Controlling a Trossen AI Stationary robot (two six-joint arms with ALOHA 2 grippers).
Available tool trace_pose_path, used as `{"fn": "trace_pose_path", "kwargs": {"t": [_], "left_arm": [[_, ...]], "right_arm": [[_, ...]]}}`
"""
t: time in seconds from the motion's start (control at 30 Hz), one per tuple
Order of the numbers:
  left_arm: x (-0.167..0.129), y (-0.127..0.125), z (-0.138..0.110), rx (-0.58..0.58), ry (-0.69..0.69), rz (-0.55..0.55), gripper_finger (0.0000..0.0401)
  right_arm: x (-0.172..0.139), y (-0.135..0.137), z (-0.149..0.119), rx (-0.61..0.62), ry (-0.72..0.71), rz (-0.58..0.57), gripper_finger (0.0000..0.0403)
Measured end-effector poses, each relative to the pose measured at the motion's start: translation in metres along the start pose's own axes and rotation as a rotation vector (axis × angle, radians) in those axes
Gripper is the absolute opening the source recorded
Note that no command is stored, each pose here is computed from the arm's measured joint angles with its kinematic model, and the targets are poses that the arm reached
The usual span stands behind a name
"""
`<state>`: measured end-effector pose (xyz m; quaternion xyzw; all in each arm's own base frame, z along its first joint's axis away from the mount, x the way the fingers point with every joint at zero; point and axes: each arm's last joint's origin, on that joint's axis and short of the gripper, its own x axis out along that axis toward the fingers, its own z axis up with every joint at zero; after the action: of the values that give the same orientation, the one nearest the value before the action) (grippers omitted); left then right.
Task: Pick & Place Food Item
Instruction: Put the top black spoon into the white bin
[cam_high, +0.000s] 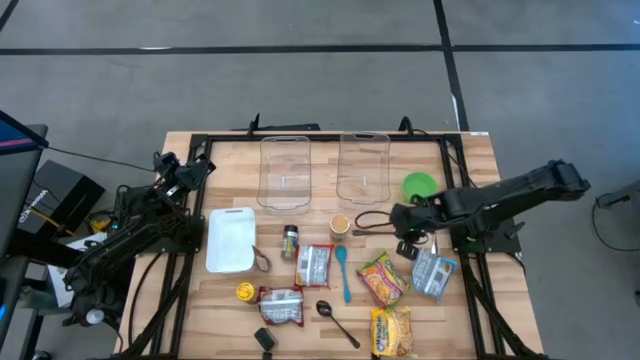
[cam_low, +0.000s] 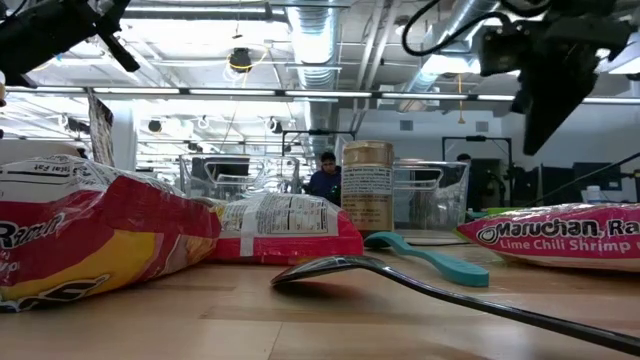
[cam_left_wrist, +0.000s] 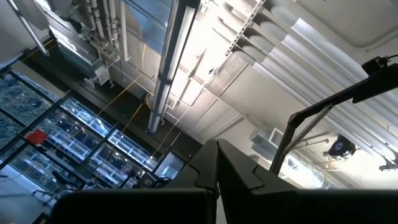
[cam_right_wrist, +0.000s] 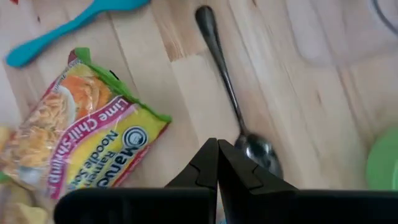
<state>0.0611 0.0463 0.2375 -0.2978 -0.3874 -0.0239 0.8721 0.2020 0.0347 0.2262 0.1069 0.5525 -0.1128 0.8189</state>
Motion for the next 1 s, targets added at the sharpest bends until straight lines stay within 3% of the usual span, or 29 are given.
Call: {"fn": "trace_pose_path", "kwargs": {"t": [0.17,0.33,0.5,0.77,1.0], "left_arm": [[0.0,0.0,0.0,0.0,0.0,0.0,0.0],[0.0,0.0,0.0,0.0,0.001,-0.001,0.0],[0.0,0.0,0.0,0.0,0.001,-0.001,0.0],[0.0,0.0,0.0,0.0,0.001,0.0,0.0],[0.0,0.0,0.0,0.0,0.0,0.0,0.0]], "right_arm": [[0.017,0.001,0.012,-0.157,-0.013,-0.001,0.0],[0.036,-0.003,0.017,-0.237,0.056,-0.025,0.0],[0.053,-0.009,0.02,-0.246,0.145,0.029,0.0],[0.071,-0.018,0.023,-0.268,0.218,0.01,0.0],[0.078,-0.019,0.026,-0.255,0.209,0.003,0.0]]}}
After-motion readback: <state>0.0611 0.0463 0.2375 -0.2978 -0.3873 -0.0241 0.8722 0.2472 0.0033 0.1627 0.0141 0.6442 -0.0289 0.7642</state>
